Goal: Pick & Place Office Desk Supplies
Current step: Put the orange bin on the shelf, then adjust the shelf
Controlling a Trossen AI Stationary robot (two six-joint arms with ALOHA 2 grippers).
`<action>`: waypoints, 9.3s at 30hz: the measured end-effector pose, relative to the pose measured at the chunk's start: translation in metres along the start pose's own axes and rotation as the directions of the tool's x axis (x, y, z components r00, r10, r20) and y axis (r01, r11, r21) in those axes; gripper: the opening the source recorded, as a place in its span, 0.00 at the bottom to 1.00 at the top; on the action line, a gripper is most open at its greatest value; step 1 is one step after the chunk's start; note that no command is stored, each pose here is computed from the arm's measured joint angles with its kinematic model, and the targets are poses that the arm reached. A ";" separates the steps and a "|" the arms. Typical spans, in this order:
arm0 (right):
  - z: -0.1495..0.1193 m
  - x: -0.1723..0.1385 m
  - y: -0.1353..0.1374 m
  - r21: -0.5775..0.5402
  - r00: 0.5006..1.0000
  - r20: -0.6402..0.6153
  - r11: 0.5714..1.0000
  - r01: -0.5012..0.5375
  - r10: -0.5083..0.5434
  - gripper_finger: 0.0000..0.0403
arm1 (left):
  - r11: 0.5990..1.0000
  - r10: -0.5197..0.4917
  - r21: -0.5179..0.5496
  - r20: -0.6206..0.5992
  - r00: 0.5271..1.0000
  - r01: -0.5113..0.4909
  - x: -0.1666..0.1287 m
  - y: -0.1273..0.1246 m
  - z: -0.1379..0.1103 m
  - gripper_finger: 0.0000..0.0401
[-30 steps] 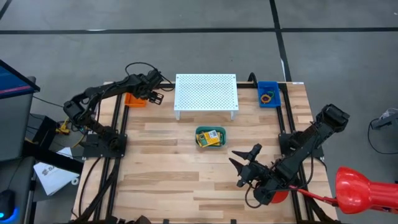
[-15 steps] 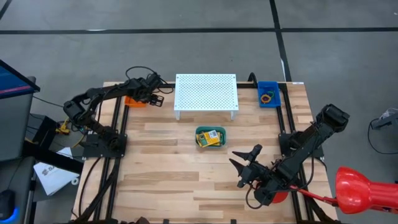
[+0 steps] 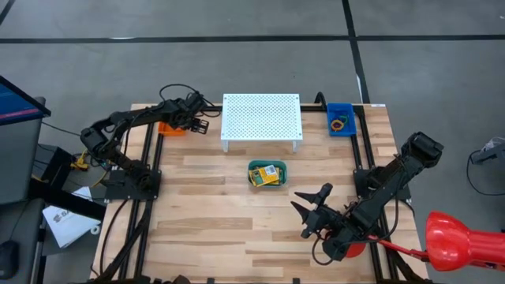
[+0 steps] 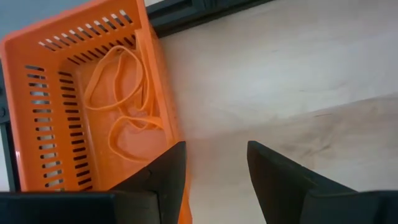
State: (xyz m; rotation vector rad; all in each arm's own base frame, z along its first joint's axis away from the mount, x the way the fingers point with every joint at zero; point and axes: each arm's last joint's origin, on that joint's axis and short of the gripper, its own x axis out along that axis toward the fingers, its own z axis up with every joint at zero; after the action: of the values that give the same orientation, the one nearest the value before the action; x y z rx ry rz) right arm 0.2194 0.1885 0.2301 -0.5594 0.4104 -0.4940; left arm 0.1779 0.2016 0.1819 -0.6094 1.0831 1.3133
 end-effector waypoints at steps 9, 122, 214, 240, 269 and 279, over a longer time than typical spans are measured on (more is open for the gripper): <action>0.000 0.000 0.000 -0.003 1.000 -0.001 1.000 -0.001 0.001 0.38 | 0.999 0.045 -0.004 0.028 0.999 -0.044 0.000 0.001 0.001 0.40; 0.000 0.002 -0.001 0.006 1.000 -0.006 1.000 0.007 -0.007 0.38 | 0.848 -0.176 0.505 -0.021 0.984 0.162 -0.024 -0.033 -0.036 0.40; -0.001 0.006 -0.004 -0.011 0.999 -0.013 0.999 0.045 -0.045 0.38 | 0.315 -0.288 0.947 0.162 0.944 -0.066 -0.195 -0.136 0.045 0.01; -0.001 0.006 -0.003 -0.020 0.999 -0.011 0.999 0.044 -0.044 0.38 | 0.343 -0.333 0.939 0.095 0.938 0.027 -0.177 -0.152 0.058 0.01; -0.001 0.004 -0.003 -0.018 0.999 -0.007 0.999 0.036 -0.037 0.38 | 0.344 -0.301 0.938 0.061 0.952 0.048 -0.157 -0.158 0.046 0.12; -0.001 0.004 -0.003 -0.019 0.999 -0.007 0.999 0.036 -0.037 0.38 | 0.331 -0.294 0.943 0.092 0.951 0.011 -0.165 -0.161 0.040 0.20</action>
State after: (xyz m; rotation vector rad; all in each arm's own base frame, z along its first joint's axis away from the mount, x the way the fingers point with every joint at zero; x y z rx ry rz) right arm 0.2209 0.1840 0.2298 -0.5837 0.4130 -0.5280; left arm 0.3581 0.1270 0.3105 0.3596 1.3129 0.3613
